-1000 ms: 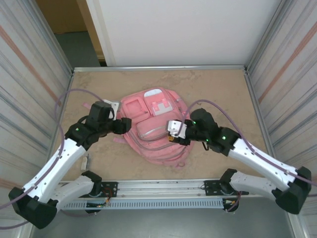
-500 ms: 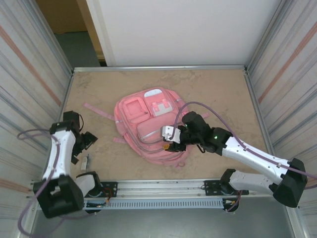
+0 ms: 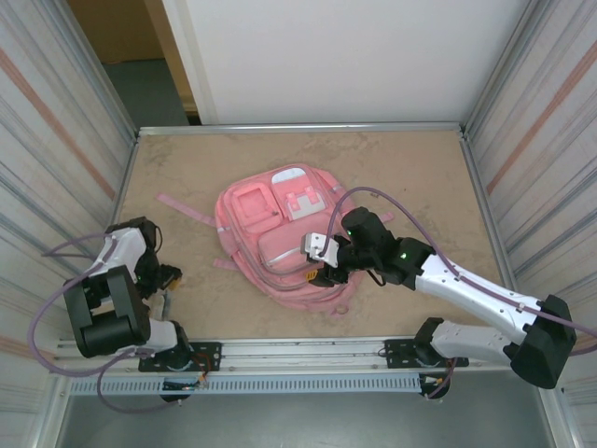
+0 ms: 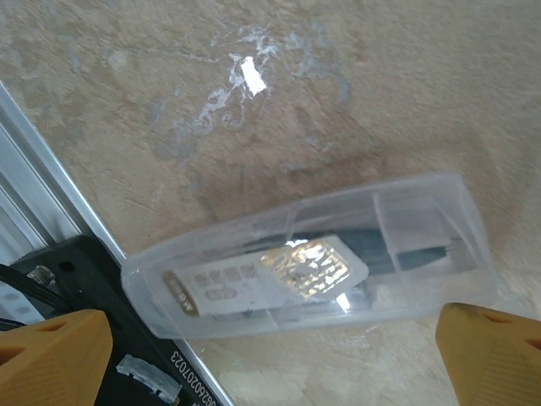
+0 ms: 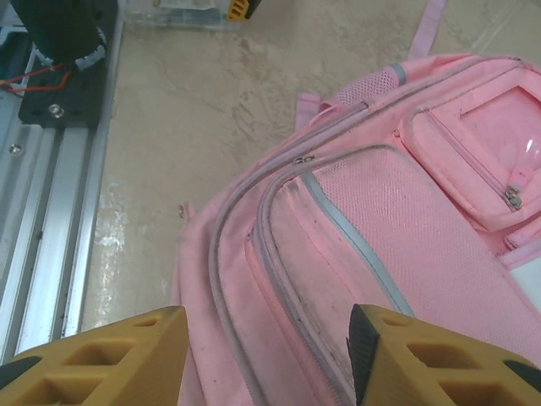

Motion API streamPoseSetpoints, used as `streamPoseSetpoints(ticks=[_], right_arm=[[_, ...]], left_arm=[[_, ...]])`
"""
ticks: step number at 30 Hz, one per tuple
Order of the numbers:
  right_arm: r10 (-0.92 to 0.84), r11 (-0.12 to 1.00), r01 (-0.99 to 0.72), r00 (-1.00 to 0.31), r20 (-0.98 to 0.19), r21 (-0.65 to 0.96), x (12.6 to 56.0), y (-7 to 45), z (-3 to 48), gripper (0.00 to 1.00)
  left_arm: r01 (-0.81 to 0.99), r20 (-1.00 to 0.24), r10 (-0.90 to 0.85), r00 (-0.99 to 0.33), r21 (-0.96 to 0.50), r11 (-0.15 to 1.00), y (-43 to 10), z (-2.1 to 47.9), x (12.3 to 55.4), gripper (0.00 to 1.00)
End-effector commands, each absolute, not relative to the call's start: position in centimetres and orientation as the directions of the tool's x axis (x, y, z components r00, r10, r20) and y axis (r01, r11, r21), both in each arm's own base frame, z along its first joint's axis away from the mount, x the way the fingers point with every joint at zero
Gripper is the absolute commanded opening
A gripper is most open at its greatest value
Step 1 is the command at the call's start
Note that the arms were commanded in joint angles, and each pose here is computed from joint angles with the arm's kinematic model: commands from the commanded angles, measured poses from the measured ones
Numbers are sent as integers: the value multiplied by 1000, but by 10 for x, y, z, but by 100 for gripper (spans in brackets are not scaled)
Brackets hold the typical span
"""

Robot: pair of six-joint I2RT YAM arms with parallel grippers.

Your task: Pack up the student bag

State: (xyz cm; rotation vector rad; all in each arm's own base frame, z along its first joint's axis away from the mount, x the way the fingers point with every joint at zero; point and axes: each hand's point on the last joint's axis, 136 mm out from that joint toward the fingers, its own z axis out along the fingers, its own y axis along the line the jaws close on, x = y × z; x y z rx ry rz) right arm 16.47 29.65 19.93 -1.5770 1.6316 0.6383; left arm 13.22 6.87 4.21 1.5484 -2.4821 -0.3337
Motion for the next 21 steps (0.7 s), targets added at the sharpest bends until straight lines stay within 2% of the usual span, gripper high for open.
streamPoseSetpoints(ticks=[1, 6, 13, 16, 21], right_arm=[[-567, 106, -986, 48, -822, -131, 162, 300, 216, 52], [-566, 104, -986, 47, -823, -128, 161, 300, 216, 52], [-572, 102, -988, 39, -819, -118, 163, 303, 212, 53], [-581, 113, -985, 39, -813, -129, 165, 301, 210, 52], [-565, 112, -986, 41, -824, -126, 163, 301, 215, 53]], left_arm=[[-859, 90, -920, -381, 335, 388, 70, 25, 124, 99], [-869, 159, -936, -313, 350, 350, 65, 8, 114, 99], [-902, 191, -925, -328, 227, 367, 39, 10, 123, 99], [-894, 168, -903, -395, 157, 420, 33, 11, 137, 94], [-923, 147, -917, -370, 51, 381, 26, 13, 153, 88]])
